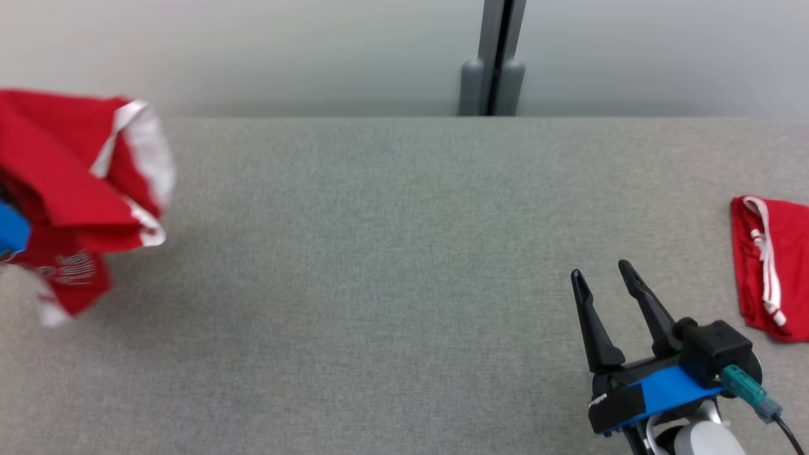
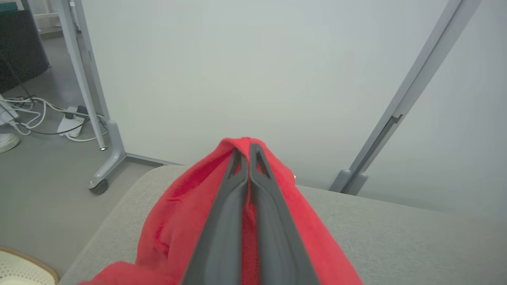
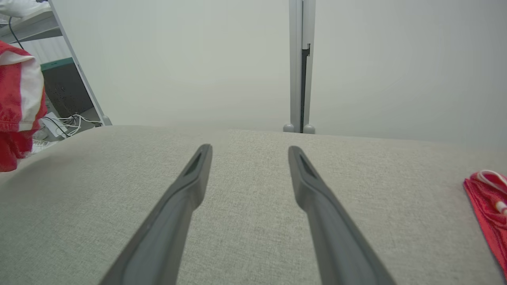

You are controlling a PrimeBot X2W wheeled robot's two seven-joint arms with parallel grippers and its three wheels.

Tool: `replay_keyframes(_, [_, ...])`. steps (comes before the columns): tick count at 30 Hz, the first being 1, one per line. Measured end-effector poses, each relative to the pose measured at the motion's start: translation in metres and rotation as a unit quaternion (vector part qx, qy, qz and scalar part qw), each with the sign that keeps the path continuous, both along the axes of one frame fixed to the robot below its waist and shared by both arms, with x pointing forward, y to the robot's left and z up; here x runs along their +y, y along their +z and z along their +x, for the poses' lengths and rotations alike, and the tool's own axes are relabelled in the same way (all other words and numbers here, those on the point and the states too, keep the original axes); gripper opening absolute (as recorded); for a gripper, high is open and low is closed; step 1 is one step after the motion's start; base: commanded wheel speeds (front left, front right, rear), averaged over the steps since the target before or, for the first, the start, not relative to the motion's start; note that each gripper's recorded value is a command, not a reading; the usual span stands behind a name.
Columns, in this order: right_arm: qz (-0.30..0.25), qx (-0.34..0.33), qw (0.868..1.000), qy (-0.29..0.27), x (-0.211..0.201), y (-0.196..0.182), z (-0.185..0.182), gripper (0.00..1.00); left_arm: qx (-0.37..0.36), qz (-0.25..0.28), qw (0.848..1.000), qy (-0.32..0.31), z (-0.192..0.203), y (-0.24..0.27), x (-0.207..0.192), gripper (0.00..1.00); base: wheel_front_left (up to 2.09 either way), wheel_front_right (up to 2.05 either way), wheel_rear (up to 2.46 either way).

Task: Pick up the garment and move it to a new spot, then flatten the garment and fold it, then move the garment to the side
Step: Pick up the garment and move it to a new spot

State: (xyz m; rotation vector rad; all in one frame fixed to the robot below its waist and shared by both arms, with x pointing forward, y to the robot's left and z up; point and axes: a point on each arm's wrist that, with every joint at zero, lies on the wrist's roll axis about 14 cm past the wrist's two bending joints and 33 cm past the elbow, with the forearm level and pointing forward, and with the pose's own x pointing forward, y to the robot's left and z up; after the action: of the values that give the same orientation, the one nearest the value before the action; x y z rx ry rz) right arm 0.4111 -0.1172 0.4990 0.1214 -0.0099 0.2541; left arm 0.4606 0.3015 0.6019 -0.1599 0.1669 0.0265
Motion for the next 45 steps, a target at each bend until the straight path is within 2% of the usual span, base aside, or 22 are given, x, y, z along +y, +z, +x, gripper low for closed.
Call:
replay_keyframes(5, [0.007,-0.013,1.000,-0.019,-0.012,0.010,-0.015,1.00,-0.076,-0.004,0.992,-0.100,0.002,0.057,-0.070,0.00,0.00,0.00,0.00])
replay_keyframes(9, [0.008,-0.017,0.999,-0.043,-0.027,0.014,-0.023,1.00,-0.078,-0.011,0.976,-0.204,0.001,0.068,-0.143,0.00,0.00,0.00,0.00])
replay_keyframes(14, [0.006,-0.020,0.997,-0.071,-0.046,0.017,-0.033,1.00,-0.072,-0.011,0.946,-0.315,-0.004,0.069,-0.223,0.00,0.00,0.00,0.00])
replay_keyframes(19, [0.008,-0.019,0.996,-0.091,-0.059,0.018,-0.040,1.00,-0.037,-0.027,0.913,-0.406,-0.014,0.045,-0.296,0.00,0.00,0.00,0.00])
replay_keyframes(25, [0.015,-0.007,0.992,-0.121,-0.077,0.009,-0.047,1.00,0.023,-0.077,0.886,-0.457,-0.018,0.000,-0.353,0.00,0.00,0.00,0.00])
replay_keyframes(30, [0.020,-0.004,0.991,-0.132,-0.083,0.005,-0.047,1.00,0.089,-0.086,0.889,-0.441,-0.021,-0.066,-0.363,0.00,0.00,0.00,0.00])
replay_keyframes(31, [0.021,-0.003,0.991,-0.133,-0.084,0.004,-0.047,1.00,0.098,-0.086,0.892,-0.433,-0.023,-0.079,-0.364,0.32,0.00,0.00,0.00])
replay_keyframes(32, [0.021,-0.003,0.991,-0.133,-0.084,0.004,-0.047,1.00,0.100,-0.081,0.894,-0.429,-0.025,-0.089,-0.364,1.00,0.00,0.00,0.00])
replay_keyframes(38, [0.020,-0.004,0.992,-0.122,-0.077,0.003,-0.041,1.00,0.113,-0.109,0.903,-0.401,-0.045,-0.124,-0.363,1.00,0.00,0.00,0.00])
replay_keyframes(45, [0.016,-0.009,0.996,-0.091,-0.058,0.008,-0.032,1.00,-0.002,-0.141,0.934,-0.329,-0.037,-0.097,-0.319,1.00,0.00,0.00,0.00])
